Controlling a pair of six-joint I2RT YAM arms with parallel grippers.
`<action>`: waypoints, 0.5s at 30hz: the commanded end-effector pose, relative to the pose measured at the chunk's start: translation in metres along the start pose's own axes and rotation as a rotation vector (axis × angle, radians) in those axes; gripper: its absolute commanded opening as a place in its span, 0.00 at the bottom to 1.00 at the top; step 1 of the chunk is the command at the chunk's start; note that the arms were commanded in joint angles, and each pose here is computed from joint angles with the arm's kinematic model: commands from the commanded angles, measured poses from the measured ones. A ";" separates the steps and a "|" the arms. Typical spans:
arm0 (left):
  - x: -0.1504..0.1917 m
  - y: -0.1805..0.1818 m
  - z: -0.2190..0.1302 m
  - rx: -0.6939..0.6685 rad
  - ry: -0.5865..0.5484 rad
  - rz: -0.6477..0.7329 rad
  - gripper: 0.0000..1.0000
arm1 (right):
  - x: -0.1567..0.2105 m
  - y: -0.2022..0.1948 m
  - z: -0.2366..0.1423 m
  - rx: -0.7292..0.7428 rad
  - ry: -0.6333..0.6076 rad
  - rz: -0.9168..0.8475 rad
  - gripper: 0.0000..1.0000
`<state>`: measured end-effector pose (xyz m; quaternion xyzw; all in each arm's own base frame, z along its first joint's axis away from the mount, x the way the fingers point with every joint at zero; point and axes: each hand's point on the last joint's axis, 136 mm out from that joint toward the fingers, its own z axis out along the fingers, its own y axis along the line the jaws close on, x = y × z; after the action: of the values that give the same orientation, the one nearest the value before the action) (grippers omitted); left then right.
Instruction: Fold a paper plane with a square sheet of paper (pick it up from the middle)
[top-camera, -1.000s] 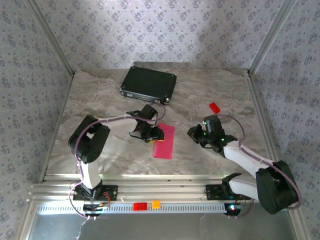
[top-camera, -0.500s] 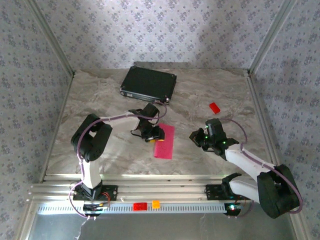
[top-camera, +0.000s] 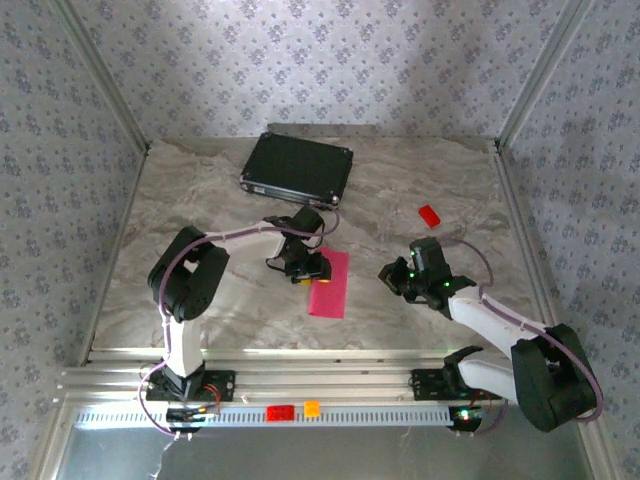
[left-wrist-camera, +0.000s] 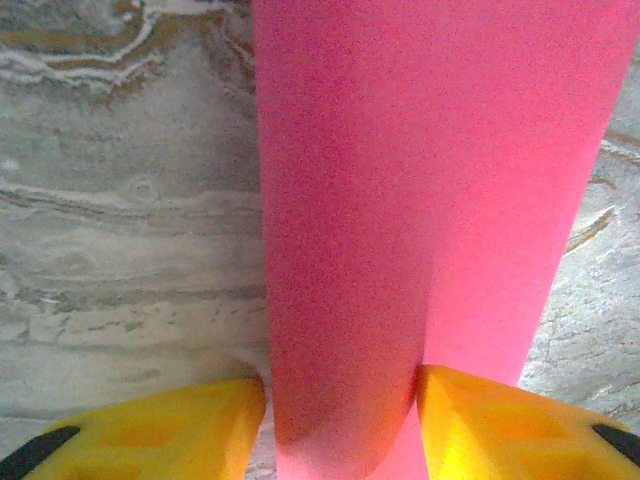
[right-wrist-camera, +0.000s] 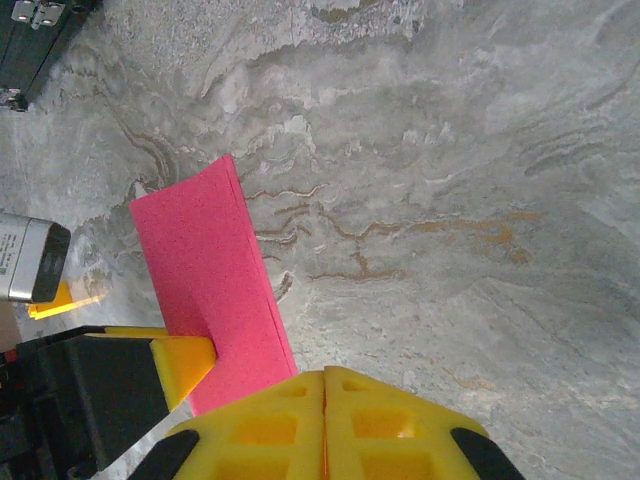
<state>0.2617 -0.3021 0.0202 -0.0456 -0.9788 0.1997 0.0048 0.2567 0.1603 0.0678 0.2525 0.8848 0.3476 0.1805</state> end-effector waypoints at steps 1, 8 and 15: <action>0.018 0.054 0.036 -0.214 0.065 0.003 0.49 | 0.001 -0.005 0.001 0.015 0.003 0.005 0.10; 0.017 0.055 0.039 -0.239 0.068 0.010 0.49 | 0.001 -0.006 0.002 0.018 0.004 0.006 0.10; 0.016 0.055 0.042 -0.239 0.066 -0.008 0.51 | 0.001 -0.005 0.003 0.017 0.007 0.004 0.10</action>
<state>0.2619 -0.3027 0.0183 -0.0567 -0.9827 0.1762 0.0024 0.2564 0.1601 0.0657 0.2534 0.8859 0.3454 0.1777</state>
